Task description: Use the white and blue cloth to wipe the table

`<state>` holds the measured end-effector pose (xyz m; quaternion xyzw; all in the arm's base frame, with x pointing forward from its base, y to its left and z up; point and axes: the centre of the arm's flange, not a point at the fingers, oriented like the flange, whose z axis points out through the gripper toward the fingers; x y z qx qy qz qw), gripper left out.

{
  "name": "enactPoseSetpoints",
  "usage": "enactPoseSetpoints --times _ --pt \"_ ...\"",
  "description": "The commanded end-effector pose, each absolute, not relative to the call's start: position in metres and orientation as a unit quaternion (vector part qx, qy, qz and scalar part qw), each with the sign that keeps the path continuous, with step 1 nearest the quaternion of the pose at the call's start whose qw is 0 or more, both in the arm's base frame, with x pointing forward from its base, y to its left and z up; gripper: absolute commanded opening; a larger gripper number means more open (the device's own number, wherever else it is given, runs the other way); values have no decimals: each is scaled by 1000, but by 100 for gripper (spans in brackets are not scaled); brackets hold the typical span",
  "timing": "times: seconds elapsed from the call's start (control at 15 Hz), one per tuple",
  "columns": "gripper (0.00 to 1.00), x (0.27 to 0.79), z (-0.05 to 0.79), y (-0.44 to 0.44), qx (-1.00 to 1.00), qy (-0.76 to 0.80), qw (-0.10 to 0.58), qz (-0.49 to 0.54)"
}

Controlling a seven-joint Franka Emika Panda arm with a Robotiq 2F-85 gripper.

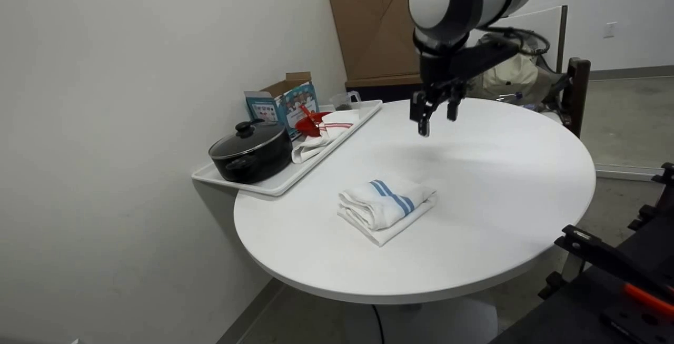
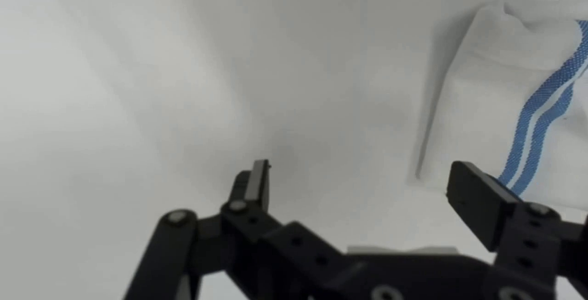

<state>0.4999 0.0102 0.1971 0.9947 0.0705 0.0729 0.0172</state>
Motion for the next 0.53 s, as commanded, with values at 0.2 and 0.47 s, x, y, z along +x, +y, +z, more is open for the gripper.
enactPoseSetpoints --times 0.2,0.47 --pt "100 425 310 27 997 -36 65 -1" --pt "100 432 307 29 997 -34 71 -2"
